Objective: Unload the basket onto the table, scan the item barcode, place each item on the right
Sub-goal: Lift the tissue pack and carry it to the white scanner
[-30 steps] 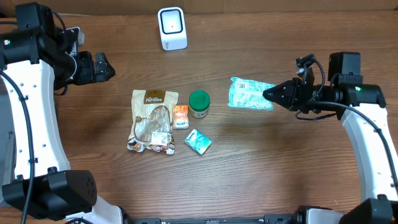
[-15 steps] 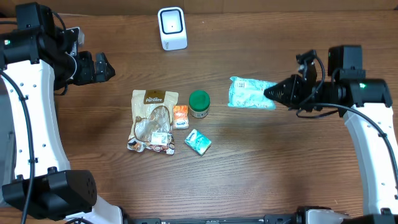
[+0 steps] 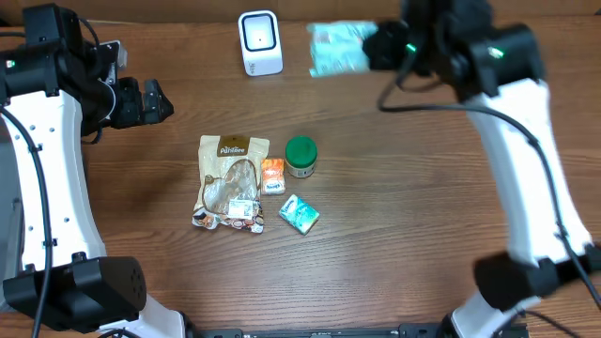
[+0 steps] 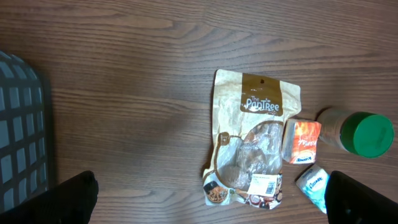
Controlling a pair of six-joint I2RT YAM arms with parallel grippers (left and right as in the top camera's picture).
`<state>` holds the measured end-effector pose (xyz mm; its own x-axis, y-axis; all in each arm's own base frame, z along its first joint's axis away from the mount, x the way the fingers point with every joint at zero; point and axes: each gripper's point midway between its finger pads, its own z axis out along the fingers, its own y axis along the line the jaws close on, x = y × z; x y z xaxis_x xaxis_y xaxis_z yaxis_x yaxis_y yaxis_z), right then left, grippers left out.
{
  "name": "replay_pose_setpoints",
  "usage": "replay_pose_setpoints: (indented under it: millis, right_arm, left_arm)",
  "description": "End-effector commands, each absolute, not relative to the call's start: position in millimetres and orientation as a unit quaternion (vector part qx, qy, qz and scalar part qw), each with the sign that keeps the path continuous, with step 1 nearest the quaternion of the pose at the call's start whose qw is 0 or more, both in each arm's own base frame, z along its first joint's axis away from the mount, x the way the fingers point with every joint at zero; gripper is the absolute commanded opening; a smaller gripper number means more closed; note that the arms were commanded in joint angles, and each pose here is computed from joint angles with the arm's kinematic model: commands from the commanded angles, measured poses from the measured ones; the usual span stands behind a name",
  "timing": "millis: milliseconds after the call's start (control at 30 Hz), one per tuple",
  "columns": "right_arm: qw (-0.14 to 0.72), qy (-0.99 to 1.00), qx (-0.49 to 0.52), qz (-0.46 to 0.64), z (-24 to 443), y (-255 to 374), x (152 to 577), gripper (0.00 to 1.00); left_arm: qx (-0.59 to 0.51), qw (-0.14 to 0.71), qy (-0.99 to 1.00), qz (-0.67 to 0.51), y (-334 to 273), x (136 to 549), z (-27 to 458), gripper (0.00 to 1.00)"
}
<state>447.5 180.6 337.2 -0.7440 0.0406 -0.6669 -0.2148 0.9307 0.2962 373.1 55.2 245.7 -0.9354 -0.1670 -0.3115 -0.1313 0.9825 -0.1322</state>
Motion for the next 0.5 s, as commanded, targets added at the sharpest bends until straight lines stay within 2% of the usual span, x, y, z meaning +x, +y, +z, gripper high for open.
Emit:
replay_pose_setpoints:
  millis: [0, 133, 467]
  right_arm:
    - [0.443, 0.893, -0.070, 0.027, 352.1, 178.2, 476.5, 0.04]
    - [0.511, 0.850, -0.106, -0.070, 357.7, 210.3, 503.7, 0.04]
    - [0.604, 0.747, -0.200, -0.194, 337.2, 265.6, 583.1, 0.04]
  left_arm:
    - [-0.058, 0.176, 0.981, -0.050, 53.1, 374.0, 254.1, 1.00]
    - [-0.058, 0.176, 0.981, -0.050, 53.1, 373.9, 254.1, 1.00]
    - [-0.058, 0.176, 0.981, -0.050, 53.3, 374.0, 254.1, 1.00]
